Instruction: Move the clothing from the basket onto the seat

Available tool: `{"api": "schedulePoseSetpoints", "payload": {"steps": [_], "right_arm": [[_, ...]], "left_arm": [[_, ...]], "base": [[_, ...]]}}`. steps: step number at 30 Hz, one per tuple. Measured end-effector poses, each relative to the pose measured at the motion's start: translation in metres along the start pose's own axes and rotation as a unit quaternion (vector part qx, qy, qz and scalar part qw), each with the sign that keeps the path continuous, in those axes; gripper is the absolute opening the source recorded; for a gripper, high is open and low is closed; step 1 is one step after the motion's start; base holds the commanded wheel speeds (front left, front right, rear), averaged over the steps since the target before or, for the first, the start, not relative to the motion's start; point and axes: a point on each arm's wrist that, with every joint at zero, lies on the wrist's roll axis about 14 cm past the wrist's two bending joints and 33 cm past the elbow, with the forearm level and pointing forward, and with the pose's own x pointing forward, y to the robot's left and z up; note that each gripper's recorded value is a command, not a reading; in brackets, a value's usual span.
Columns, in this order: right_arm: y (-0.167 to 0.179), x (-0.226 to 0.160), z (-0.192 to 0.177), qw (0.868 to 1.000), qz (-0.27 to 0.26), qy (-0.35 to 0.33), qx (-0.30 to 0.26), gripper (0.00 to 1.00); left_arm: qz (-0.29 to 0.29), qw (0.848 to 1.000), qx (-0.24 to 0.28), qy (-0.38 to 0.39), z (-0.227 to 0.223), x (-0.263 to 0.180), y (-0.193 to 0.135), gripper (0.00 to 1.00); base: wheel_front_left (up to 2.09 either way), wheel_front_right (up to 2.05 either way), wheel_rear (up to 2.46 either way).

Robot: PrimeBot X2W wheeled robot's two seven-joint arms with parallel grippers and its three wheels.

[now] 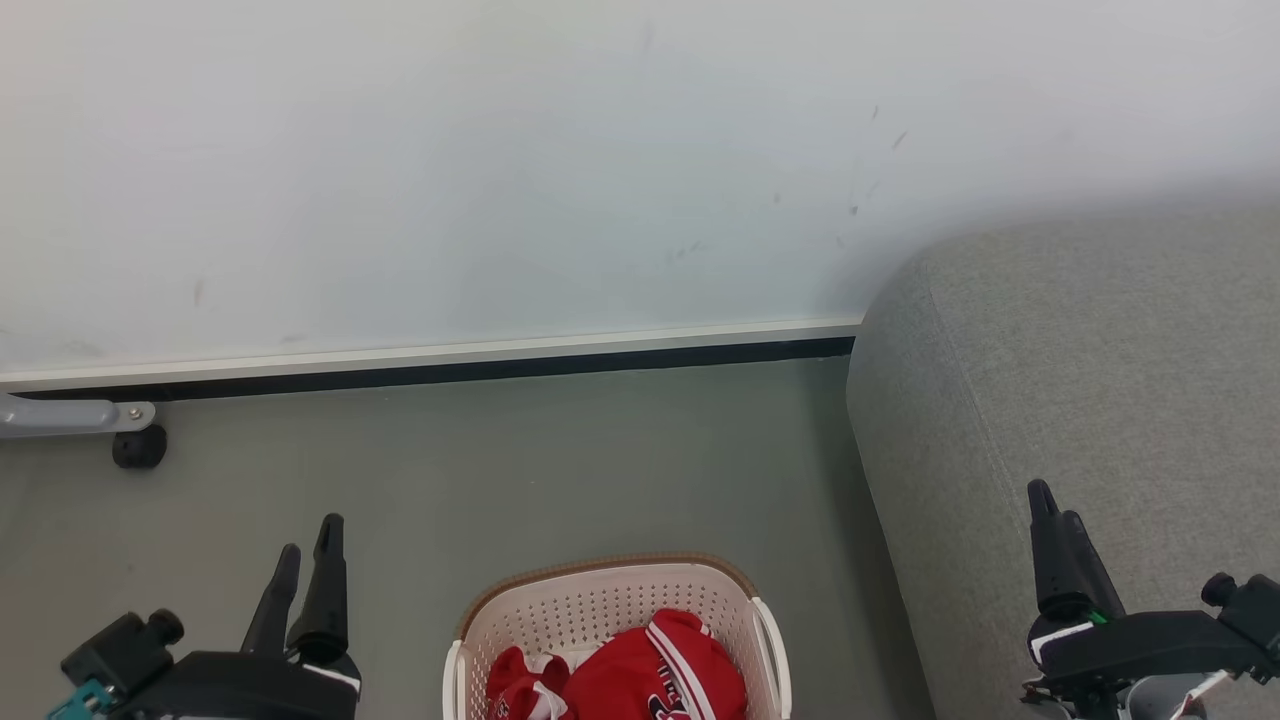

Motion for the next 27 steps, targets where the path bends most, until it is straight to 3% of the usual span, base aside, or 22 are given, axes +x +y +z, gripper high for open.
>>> {"api": "schedulePoseSetpoints", "payload": {"steps": [14,27], "right_arm": [[0.011,0.003,0.007,0.992,0.014,-0.016,-0.123,1.0],[0.026,0.002,0.002,0.974,0.048,-0.024,-0.221,1.0]], "left_arm": [[-0.019,0.994,0.108,-0.009,0.003,0.001,-0.01,1.0],[-0.04,0.979,0.2,-0.027,0.006,0.002,-0.019,1.0]], "base": [[0.0,0.0,0.0],[0.0,0.0,0.0]]}}
